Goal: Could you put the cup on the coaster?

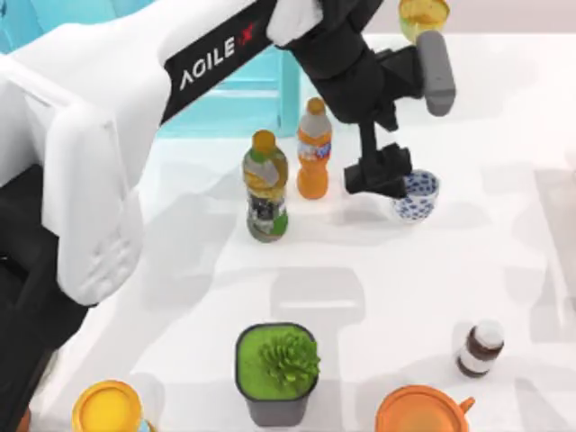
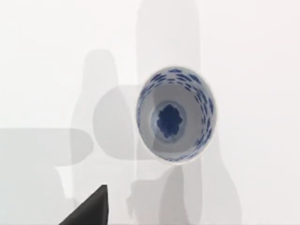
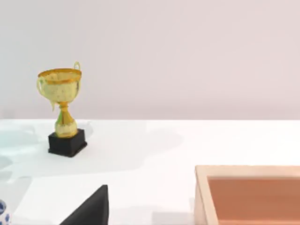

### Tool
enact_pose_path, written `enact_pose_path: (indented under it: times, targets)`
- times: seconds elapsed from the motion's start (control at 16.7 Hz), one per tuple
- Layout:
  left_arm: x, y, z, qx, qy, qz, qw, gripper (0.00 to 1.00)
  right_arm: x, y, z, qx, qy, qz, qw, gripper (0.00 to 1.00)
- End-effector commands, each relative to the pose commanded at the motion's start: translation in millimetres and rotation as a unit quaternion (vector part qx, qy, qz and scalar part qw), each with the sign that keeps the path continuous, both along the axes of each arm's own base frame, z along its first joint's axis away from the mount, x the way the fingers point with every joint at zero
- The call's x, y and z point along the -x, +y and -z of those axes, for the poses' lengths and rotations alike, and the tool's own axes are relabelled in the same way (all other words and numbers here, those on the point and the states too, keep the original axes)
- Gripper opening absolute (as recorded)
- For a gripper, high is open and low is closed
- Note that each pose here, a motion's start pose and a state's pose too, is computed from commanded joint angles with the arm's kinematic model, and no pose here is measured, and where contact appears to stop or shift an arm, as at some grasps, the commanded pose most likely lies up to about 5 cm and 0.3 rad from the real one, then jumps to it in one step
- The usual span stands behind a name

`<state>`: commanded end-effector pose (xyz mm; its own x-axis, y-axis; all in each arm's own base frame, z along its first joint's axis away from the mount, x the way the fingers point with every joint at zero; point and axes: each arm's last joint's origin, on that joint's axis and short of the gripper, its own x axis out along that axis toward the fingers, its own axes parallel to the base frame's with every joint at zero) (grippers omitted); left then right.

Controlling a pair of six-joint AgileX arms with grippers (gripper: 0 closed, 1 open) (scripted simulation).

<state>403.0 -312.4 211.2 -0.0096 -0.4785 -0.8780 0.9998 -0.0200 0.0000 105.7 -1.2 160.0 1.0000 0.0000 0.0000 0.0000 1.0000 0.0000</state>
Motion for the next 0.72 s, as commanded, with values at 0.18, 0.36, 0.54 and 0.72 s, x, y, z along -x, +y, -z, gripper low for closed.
enact_pose_path:
  times: [0.18, 0.36, 0.54, 0.72]
  targets:
    - [0.0, 0.0, 0.0, 0.000, 0.000, 0.000, 1.000, 1.00, 0.0, 0.0, 0.0, 0.000, 0.000, 0.000, 1.000, 1.00]
    - [0.8, -0.7, 0.5, -0.001, 0.000, 0.000, 1.000, 1.00, 0.0, 0.0, 0.0, 0.000, 0.000, 0.000, 1.000, 1.00]
    - [14.4, -15.2, -6.3, 0.000, -0.001, -0.001, 1.000, 1.00, 0.0, 0.0, 0.0, 0.000, 0.000, 0.000, 1.000, 1.00]
    - [28.6, -41.3, 0.6, 0.001, 0.000, -0.002, 1.000, 1.00, 0.0, 0.0, 0.0, 0.000, 0.000, 0.000, 1.000, 1.00]
